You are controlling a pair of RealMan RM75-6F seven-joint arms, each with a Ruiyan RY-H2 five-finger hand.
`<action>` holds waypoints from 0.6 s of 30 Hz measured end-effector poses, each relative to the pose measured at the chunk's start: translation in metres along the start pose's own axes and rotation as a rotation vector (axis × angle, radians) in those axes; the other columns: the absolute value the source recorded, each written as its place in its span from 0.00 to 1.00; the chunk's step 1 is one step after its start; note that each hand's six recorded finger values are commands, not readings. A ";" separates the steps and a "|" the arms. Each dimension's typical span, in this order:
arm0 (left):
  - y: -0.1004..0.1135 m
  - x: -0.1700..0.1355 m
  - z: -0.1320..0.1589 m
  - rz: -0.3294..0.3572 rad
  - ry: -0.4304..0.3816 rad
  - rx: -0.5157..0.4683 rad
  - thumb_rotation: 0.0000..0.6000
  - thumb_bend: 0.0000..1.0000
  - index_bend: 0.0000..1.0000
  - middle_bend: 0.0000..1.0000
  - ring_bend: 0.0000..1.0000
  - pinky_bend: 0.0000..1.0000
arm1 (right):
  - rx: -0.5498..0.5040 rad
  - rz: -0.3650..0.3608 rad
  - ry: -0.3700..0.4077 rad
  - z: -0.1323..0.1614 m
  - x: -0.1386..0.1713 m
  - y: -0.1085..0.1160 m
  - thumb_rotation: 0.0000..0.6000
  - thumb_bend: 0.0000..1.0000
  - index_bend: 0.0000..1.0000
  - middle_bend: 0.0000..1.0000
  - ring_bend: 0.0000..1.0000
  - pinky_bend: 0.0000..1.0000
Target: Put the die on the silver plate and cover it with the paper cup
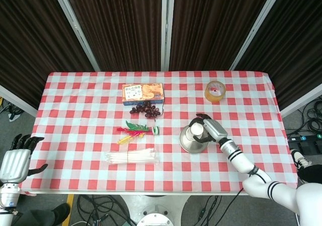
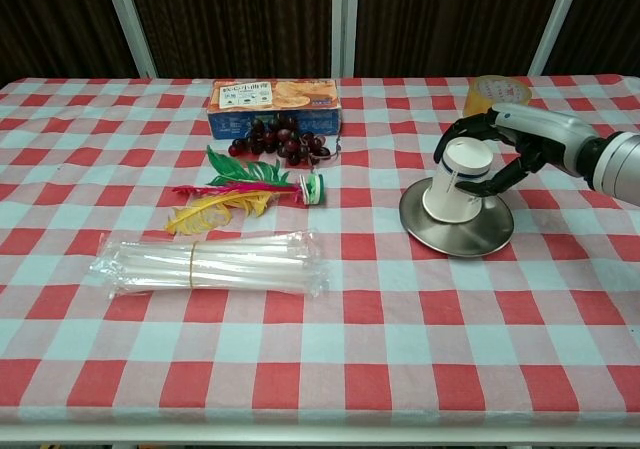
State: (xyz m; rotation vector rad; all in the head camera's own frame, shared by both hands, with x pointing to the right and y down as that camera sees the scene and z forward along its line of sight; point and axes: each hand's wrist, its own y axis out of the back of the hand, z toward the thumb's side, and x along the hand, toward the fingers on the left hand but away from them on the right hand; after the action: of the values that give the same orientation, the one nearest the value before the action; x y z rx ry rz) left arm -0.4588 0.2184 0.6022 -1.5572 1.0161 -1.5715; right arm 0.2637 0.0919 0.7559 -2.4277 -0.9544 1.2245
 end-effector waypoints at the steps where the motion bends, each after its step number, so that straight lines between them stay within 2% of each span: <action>1: 0.000 0.000 0.000 0.000 0.001 0.000 1.00 0.03 0.23 0.22 0.12 0.08 | 0.001 0.007 0.005 0.001 0.001 -0.002 1.00 0.33 0.57 0.28 0.07 0.04; 7: 0.000 0.000 -0.001 0.000 0.000 0.000 1.00 0.03 0.23 0.22 0.12 0.08 | 0.024 0.087 0.065 0.012 0.016 -0.019 1.00 0.33 0.57 0.28 0.07 0.03; 15: 0.001 -0.001 -0.001 0.004 0.002 -0.002 1.00 0.03 0.23 0.22 0.12 0.08 | -0.031 0.003 0.019 -0.001 0.001 0.000 1.00 0.33 0.57 0.28 0.07 0.03; 18: 0.000 -0.001 -0.001 0.000 0.003 0.001 1.00 0.03 0.23 0.22 0.12 0.08 | -0.043 0.025 0.043 0.004 0.003 -0.006 1.00 0.33 0.57 0.28 0.07 0.03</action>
State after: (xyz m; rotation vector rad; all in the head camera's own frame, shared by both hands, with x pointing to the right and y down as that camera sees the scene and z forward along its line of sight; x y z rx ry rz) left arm -0.4602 0.2194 0.6017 -1.5543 1.0172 -1.5742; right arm 0.2591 0.0982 0.7543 -2.4958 -0.9509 1.1670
